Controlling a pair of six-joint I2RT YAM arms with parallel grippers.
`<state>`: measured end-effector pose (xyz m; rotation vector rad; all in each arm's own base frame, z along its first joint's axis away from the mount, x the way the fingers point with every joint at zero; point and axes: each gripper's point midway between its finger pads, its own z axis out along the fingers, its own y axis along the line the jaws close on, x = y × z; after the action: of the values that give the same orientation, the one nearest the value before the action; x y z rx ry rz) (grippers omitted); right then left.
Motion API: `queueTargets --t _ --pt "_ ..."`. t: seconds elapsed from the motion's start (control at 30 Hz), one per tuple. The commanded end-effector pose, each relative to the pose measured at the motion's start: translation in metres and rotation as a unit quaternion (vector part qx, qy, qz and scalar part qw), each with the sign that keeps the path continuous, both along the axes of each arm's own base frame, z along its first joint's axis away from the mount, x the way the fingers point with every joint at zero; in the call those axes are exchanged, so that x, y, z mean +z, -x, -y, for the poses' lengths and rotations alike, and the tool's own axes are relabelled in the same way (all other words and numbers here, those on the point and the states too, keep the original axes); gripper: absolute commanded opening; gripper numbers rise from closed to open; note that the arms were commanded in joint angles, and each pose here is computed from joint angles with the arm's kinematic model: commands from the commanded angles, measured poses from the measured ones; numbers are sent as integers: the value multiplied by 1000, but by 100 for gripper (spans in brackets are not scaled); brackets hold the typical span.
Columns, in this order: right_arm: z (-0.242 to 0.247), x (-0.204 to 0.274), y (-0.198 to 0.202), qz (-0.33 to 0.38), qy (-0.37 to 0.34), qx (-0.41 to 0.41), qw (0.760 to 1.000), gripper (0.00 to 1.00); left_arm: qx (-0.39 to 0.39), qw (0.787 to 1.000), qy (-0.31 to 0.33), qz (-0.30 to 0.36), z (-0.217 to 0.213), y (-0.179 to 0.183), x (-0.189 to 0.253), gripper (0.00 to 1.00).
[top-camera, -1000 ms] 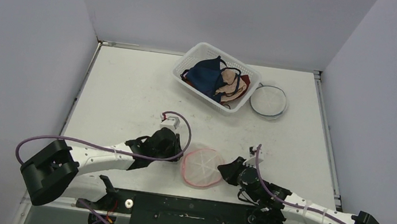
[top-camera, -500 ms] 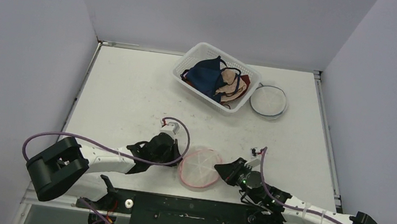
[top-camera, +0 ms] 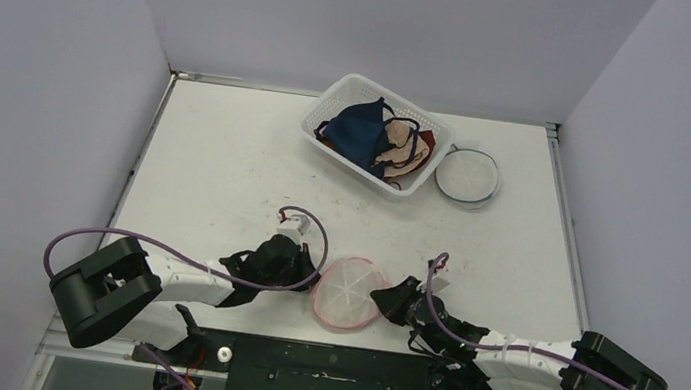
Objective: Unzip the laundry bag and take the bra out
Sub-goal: Adjust the laundry bag at the center of the board.
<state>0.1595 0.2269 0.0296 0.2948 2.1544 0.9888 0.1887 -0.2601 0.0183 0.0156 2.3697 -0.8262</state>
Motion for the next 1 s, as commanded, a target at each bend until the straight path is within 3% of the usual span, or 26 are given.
queueTargets --t 0.0,0.27,0.6,0.97 --pt "-1 -10 0 3 49 4 999 7 -21 999 24 -17 7 13 2 0" --pt "3 0 3 21 106 -7 994 48 -10 999 25 -18 4 13 2 0" --pt "28 35 3 42 189 -30 981 65 -10 999 43 -17 7 13 9 0" --pt "9 43 13 54 207 21 977 74 -19 996 86 -31 19 19 17 0"
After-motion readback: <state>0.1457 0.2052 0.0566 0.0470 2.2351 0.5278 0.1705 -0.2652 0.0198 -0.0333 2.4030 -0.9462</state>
